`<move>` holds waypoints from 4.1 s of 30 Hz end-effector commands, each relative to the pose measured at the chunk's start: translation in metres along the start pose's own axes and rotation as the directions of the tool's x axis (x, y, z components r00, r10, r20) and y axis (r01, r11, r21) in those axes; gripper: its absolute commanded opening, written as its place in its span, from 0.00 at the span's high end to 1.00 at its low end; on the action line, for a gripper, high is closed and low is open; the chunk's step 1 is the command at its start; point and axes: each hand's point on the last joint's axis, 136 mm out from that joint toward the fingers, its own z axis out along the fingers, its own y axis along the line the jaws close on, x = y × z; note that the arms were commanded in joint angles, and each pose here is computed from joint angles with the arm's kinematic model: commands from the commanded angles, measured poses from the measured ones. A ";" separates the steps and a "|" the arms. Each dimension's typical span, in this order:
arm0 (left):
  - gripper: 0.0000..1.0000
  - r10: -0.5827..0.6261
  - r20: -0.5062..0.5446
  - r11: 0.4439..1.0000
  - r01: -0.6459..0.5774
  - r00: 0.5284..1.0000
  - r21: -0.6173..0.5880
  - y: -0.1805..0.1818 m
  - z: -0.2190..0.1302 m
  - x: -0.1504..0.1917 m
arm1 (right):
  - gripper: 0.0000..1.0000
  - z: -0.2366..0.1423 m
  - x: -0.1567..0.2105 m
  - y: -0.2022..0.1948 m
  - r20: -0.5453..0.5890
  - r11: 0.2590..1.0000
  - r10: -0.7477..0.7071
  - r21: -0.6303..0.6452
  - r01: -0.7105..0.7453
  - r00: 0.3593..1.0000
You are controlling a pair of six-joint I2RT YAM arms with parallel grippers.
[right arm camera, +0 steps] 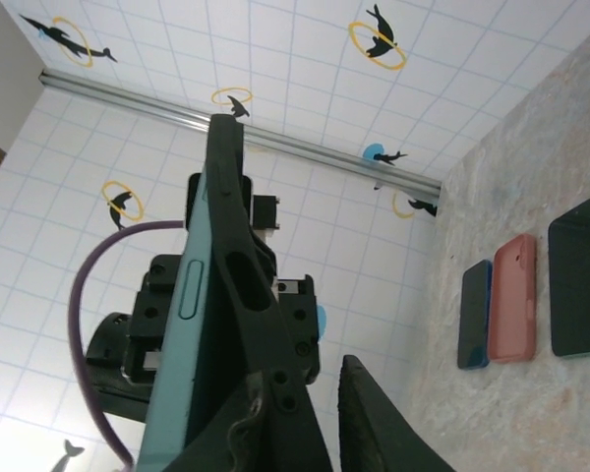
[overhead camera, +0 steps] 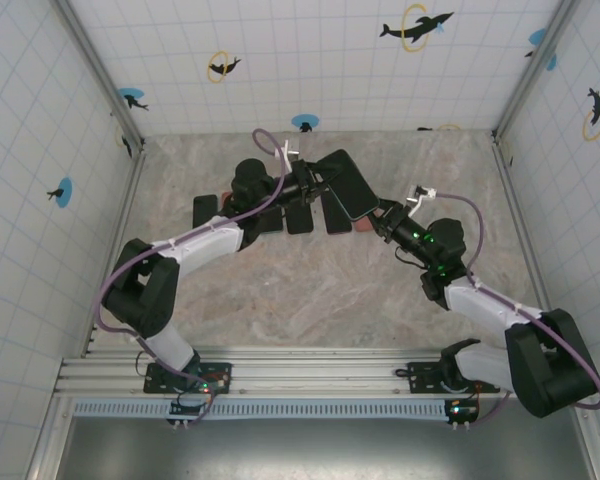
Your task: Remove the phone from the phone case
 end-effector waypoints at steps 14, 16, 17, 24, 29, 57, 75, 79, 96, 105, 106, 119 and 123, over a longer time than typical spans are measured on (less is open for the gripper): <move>0.51 -0.041 0.059 0.988 0.049 0.997 -0.144 0.034 0.000 -0.003 | 1.00 -0.004 -0.006 0.024 0.036 0.993 0.076 -0.095 -0.072 0.996; 0.44 -0.034 0.078 0.982 0.048 0.996 -0.182 0.038 -0.003 -0.005 | 1.00 -0.005 -0.012 0.023 0.068 0.993 0.075 -0.095 -0.068 0.995; 0.41 -0.036 0.087 0.978 0.053 0.996 -0.204 0.041 -0.005 -0.004 | 1.00 -0.006 -0.016 0.023 0.091 0.994 0.071 -0.096 -0.062 0.993; 0.38 -0.047 0.142 0.969 0.080 0.989 -0.235 0.035 -0.015 0.004 | 1.00 -0.012 -0.034 0.022 0.210 0.994 0.028 -0.110 -0.004 0.977; 0.38 -0.106 0.181 0.966 0.145 0.978 -0.214 0.030 -0.015 0.030 | 1.00 -0.015 -0.052 0.020 0.315 0.995 -0.008 -0.093 0.039 0.949; 0.48 -0.340 0.195 0.940 0.338 0.920 0.044 -0.010 0.025 0.068 | 1.00 -0.008 -0.049 0.009 0.390 0.989 -0.134 -0.006 0.148 0.911; 0.51 -0.351 0.215 0.936 0.340 0.911 0.086 -0.011 0.022 0.061 | 1.00 -0.009 -0.040 0.006 0.359 0.983 -0.170 0.000 0.182 0.918; 0.51 -0.344 0.234 0.939 0.336 0.910 0.072 -0.006 0.018 0.058 | 1.00 -0.009 -0.038 0.010 0.354 0.982 -0.170 -0.017 0.188 0.920; 0.59 -0.393 0.308 0.918 0.390 0.866 0.076 0.021 0.018 0.049 | 1.00 -0.027 -0.036 0.021 0.449 0.984 -0.114 -0.073 0.164 0.886; 0.72 -0.394 0.285 0.919 0.383 0.874 0.097 0.015 0.028 0.047 | 1.00 -0.019 -0.023 0.020 0.414 0.981 -0.145 -0.058 0.184 0.899; 0.73 -0.393 0.287 0.919 0.381 0.874 0.099 0.014 0.027 0.046 | 1.00 -0.018 -0.023 0.020 0.411 0.980 -0.153 -0.053 0.191 0.899; 0.93 -0.352 0.287 0.936 0.343 0.891 0.084 0.002 0.028 0.042 | 1.00 -0.017 -0.015 0.001 0.389 0.985 -0.163 0.018 0.169 0.907; 0.97 -0.343 0.285 0.939 0.331 0.895 0.092 -0.007 0.027 0.040 | 1.00 -0.016 -0.019 -0.014 0.394 0.979 -0.202 0.112 0.171 0.897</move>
